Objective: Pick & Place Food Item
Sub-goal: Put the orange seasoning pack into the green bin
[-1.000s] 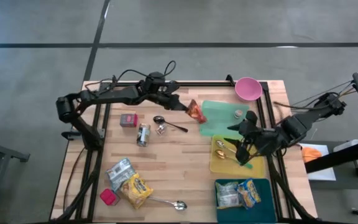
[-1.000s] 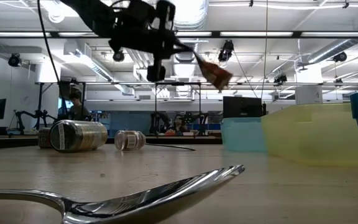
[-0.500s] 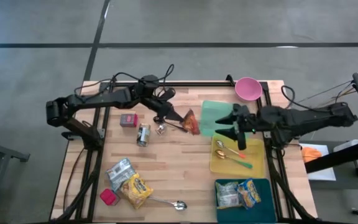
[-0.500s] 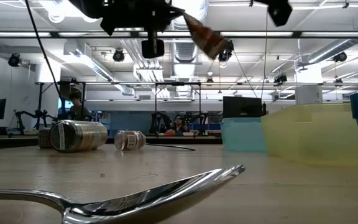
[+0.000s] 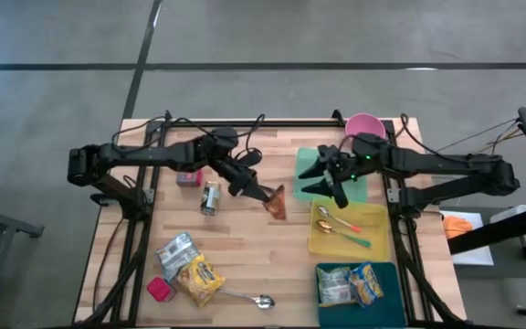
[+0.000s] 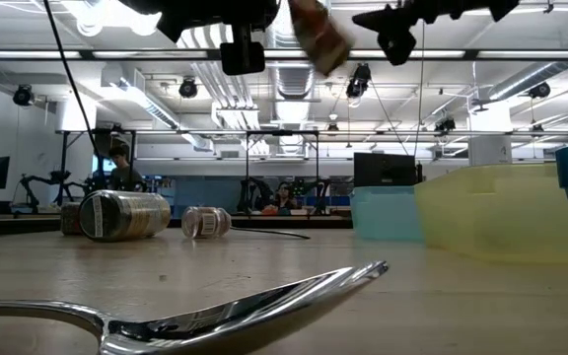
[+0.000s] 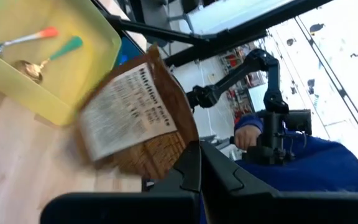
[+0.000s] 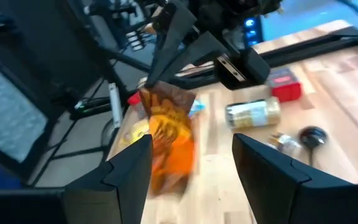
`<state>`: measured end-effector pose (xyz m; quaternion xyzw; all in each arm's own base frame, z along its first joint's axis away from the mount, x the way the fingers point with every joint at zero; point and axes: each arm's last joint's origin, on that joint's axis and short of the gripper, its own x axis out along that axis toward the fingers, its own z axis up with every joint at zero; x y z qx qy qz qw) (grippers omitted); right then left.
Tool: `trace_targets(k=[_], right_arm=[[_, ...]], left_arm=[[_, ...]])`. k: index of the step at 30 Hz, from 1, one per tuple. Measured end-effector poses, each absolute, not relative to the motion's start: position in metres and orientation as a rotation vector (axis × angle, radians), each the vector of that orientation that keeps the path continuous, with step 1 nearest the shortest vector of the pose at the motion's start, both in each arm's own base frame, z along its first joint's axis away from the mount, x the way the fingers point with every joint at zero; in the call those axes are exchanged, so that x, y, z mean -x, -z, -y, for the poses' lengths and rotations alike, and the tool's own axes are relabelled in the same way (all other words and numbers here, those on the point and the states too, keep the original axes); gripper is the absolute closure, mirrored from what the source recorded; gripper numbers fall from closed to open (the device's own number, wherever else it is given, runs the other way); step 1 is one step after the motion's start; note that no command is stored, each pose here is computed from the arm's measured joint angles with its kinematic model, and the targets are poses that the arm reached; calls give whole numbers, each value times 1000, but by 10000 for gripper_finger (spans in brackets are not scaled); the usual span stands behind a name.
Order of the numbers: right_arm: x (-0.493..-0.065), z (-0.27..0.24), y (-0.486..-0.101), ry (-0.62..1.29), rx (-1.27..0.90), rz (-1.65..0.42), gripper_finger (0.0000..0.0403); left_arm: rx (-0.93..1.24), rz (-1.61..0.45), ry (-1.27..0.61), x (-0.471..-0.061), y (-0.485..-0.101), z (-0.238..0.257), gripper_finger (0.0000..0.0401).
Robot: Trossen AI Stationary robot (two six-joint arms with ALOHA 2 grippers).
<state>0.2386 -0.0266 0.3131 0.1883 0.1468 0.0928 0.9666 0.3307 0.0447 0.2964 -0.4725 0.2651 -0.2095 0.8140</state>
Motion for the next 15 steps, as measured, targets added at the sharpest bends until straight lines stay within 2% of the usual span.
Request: trace_targets(k=[7,15], right_arm=[[-267,28,-319,-324,-354,-317,186],[-294,32,-314,-359,-328,-352,186]], left_arm=[[1007,-575,460,-331,-296,-40,401],[1006,-578,465,-332,-296,-38,401]])
